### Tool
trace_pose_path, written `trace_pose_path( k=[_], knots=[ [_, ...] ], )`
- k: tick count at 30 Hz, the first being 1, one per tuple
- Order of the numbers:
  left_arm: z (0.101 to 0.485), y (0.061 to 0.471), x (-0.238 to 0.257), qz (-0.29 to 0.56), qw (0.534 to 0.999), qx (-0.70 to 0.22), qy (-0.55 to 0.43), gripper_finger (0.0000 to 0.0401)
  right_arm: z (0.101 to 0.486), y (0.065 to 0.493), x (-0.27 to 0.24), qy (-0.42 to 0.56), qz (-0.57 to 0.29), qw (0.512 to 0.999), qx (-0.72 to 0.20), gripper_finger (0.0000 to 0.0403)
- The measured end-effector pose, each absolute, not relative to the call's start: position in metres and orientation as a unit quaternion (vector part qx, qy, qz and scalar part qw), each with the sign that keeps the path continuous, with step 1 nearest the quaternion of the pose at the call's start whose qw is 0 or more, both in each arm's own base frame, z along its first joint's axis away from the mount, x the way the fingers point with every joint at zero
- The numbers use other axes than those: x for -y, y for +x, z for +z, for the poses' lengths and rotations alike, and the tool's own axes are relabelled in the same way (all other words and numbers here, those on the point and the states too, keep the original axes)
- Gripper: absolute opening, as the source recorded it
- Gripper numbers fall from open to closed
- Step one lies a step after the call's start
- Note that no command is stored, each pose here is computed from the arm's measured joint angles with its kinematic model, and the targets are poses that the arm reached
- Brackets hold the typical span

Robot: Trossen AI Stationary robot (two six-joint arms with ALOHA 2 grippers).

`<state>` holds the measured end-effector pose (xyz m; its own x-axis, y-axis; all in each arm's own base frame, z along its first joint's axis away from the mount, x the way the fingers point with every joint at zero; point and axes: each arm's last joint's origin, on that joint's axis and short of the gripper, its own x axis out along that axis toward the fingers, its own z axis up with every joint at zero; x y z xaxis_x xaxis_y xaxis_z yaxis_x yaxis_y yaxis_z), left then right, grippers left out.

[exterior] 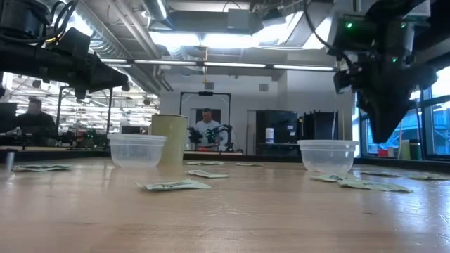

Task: Pick and place Stevia / Truvia into bins
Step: Put the stevia packet into the right transparent container

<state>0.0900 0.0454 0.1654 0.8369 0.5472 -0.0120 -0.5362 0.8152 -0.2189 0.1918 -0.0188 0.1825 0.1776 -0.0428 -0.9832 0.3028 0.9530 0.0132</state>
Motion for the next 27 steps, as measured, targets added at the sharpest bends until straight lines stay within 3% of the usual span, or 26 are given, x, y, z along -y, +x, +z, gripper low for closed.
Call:
trace_pose_path(
  k=[7, 16, 27],
  knots=[
    [0.165, 0.090, -0.045, 0.284, 0.952, 0.026, -0.107, 0.0072, 0.169, 0.199, 0.020, 0.092, -0.117, 0.742, -0.653, 0.0127],
    [0.165, 0.090, -0.045, 0.284, 0.952, 0.026, -0.107, 0.0072, 0.162, 0.212, 0.021, 0.086, -0.110, 0.762, -0.632, 0.0127],
    [0.165, 0.090, -0.045, 0.284, 0.952, 0.025, -0.107, 0.0072, 0.140, 0.219, 0.022, 0.083, -0.111, 0.730, -0.670, 0.0127]
  ],
)
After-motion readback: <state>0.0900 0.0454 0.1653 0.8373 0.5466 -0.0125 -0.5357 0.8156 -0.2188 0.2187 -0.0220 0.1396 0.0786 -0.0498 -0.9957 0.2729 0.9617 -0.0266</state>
